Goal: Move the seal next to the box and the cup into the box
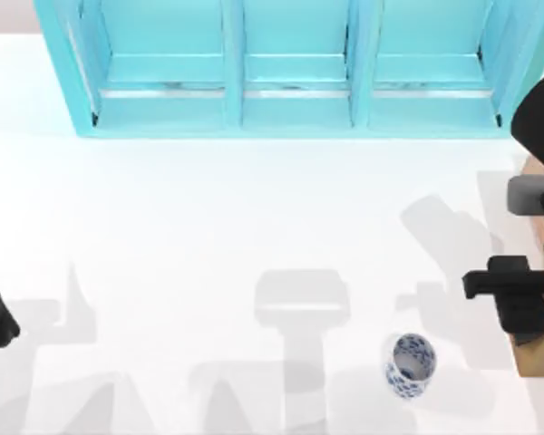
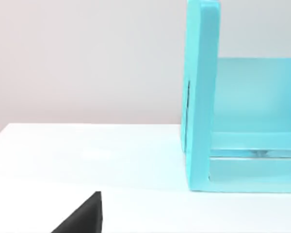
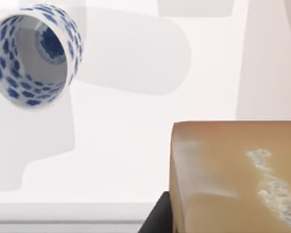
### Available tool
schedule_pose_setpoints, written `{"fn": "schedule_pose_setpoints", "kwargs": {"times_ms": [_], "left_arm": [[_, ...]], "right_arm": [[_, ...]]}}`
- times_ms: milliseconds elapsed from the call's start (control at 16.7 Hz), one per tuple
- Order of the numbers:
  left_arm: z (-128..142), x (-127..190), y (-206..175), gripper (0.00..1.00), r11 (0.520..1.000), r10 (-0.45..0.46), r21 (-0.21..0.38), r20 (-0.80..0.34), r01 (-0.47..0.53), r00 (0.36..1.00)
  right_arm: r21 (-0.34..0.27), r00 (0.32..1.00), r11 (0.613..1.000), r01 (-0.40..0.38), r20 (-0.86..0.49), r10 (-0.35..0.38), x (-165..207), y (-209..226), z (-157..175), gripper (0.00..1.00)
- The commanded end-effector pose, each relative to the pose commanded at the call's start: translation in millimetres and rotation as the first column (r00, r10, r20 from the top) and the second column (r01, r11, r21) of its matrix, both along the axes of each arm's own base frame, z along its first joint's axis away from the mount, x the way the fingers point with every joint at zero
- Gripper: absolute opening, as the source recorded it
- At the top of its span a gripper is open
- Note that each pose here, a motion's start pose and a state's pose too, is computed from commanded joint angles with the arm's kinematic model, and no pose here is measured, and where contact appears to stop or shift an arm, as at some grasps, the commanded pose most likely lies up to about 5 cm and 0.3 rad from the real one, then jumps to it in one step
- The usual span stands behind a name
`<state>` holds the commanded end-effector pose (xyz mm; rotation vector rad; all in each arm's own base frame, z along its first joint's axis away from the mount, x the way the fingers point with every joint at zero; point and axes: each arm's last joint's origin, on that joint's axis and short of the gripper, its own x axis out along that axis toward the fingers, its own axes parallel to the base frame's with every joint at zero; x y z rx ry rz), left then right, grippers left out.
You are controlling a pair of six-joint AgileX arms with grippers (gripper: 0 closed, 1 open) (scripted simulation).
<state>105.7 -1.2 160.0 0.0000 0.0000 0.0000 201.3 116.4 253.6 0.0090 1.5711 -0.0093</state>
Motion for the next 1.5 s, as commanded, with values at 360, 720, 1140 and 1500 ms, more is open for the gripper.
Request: {"fn": "schedule_pose_setpoints", "kwargs": {"times_ms": [360,720,1140,1500], "left_arm": [[0.0,0.0,0.0,1.0,1.0,0.0,0.0,0.0,0.0,1.0],[0.0,0.0,0.0,1.0,1.0,0.0,0.0,0.0,0.0,1.0],[0.0,0.0,0.0,1.0,1.0,0.0,0.0,0.0,0.0,1.0],[0.0,0.0,0.0,1.0,1.0,0.0,0.0,0.0,0.0,1.0]], "right_arm": [[0.001,1.0,1.0,-0.001,0.0,0.001,1.3,1.4,-28.0,0.0],[0.0,1.0,1.0,0.0,0.0,0.0,-0.7,0.3,-65.0,0.0],[0.0,1.0,1.0,0.0,0.0,0.0,-0.7,0.3,-65.0,0.3],[0.0,1.0,1.0,0.0,0.0,0.0,-0.7,0.3,-65.0,0.75]]}}
